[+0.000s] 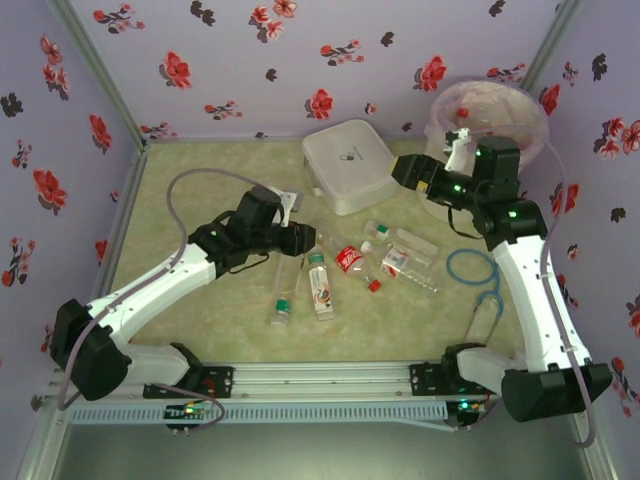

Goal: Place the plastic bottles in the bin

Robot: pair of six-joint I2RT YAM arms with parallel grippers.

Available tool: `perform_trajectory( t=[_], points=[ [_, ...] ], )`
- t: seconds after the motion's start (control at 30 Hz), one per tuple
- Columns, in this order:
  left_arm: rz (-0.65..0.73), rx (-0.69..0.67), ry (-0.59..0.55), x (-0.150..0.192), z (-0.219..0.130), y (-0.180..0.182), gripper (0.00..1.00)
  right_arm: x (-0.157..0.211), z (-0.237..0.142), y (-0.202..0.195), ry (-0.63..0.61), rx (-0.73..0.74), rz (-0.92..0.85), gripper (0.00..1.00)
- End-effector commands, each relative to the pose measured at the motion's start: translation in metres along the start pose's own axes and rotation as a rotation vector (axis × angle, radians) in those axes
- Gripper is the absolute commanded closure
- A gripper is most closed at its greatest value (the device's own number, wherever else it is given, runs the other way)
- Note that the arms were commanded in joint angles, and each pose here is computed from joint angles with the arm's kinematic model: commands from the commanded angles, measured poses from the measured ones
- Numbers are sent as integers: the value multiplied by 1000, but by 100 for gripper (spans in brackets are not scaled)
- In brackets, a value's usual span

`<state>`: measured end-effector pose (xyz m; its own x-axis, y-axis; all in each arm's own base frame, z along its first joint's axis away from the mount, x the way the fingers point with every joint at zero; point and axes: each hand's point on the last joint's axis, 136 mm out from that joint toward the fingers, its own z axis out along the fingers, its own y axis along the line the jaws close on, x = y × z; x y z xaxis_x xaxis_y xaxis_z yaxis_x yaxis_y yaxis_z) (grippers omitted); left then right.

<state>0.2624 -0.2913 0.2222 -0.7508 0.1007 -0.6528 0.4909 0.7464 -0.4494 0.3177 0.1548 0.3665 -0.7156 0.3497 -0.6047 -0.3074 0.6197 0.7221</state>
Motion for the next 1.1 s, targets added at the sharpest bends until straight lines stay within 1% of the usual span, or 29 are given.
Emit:
perform_trajectory(
  t=[0.0,0.07,0.1,0.17,0.2,0.23,0.33,0.4,0.43,0.53,0.67,0.8,0.97,1.03,1.07],
  points=[
    [95,126,-48,-17,-6,-27,60,-8,18,17,-7,-100,-3,12],
    [99,122,-46,-16,-7,-25,60,-1,32,17,41,-100,-4,10],
    [95,95,-30,-12,-8,-20,59,5,39,13,71,-79,-2,9],
    [52,-16,25,0,-11,2,54,9,45,4,94,-23,-7,8],
    [-8,-97,58,10,-14,21,47,10,47,-2,94,1,-6,8],
    [-57,-151,111,26,-15,35,38,9,46,-7,86,27,-8,8],
    [-133,-236,259,78,-11,61,13,7,47,-19,74,86,-10,7],
    [-154,-260,315,105,-7,70,3,7,51,-26,80,108,2,6],
    [-158,-264,333,116,-5,72,0,6,54,-28,82,113,8,6],
    [-181,-268,350,133,4,75,0,3,60,-31,78,115,25,5],
    [-210,-288,374,148,19,84,0,0,62,-31,71,117,31,5],
    [-211,-288,386,154,33,87,0,1,57,-32,70,139,23,4],
    [-218,-305,437,170,44,94,0,5,50,-33,70,153,16,4],
    [-219,-314,433,171,44,96,6,7,48,-28,75,136,17,5],
    [-216,-317,426,169,43,96,10,8,47,-25,81,125,18,6]
  ],
)
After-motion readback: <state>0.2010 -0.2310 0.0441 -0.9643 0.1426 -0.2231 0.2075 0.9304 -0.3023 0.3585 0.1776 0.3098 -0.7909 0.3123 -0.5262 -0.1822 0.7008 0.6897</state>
